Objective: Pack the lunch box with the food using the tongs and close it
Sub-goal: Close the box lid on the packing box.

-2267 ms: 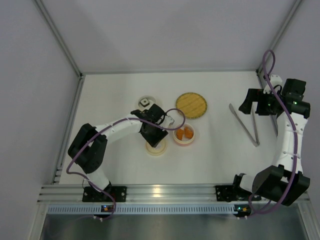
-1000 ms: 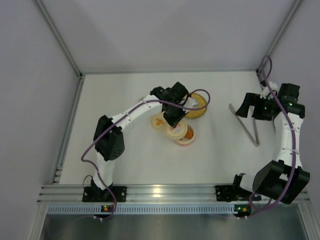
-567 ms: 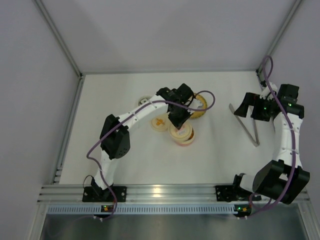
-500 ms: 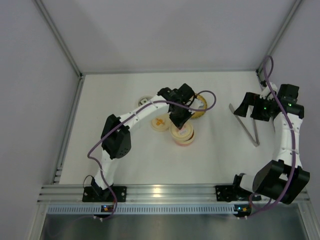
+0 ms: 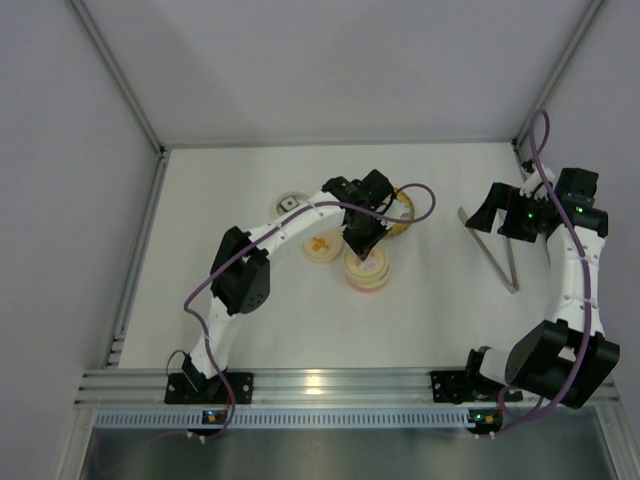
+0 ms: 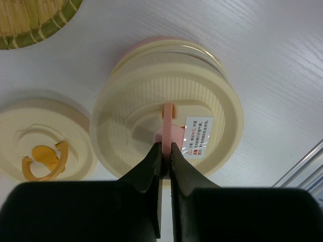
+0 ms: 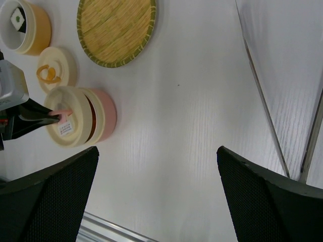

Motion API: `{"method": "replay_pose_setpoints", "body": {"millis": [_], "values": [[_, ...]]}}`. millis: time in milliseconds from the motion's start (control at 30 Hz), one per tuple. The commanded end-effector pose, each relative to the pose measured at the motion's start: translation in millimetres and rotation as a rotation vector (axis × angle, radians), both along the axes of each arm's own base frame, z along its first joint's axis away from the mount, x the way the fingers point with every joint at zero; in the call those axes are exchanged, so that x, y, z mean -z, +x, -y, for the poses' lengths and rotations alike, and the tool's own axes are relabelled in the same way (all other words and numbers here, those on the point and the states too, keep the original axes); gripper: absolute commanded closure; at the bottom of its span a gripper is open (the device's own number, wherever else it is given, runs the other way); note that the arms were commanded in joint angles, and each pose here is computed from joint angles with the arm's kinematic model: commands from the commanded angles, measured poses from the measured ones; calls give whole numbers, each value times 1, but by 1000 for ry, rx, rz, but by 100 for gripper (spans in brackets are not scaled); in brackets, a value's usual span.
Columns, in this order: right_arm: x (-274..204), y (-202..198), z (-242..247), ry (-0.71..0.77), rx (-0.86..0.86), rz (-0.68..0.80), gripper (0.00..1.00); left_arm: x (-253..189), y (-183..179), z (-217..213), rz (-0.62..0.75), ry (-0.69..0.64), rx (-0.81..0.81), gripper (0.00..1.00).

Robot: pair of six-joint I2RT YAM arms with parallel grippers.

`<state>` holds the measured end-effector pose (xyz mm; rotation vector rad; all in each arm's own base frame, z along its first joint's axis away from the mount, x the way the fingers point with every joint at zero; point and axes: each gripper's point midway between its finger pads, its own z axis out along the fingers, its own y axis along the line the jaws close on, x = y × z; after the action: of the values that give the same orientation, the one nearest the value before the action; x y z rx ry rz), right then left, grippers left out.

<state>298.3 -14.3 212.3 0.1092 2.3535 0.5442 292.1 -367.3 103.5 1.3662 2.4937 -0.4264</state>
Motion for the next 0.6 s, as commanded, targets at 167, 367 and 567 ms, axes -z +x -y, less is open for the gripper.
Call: {"method": "replay_pose_setpoints", "body": {"millis": [167, 367, 567], "values": [[-5, 13, -4, 21, -22, 62, 1, -13, 5, 21, 39, -58, 8, 100], [-5, 14, -3, 21, -21, 64, 1, -8, 3, 24, 31, -50, 13, 100], [-5, 14, -4, 25, -21, 66, 1, -2, 4, 24, 26, -42, 9, 100]]}}
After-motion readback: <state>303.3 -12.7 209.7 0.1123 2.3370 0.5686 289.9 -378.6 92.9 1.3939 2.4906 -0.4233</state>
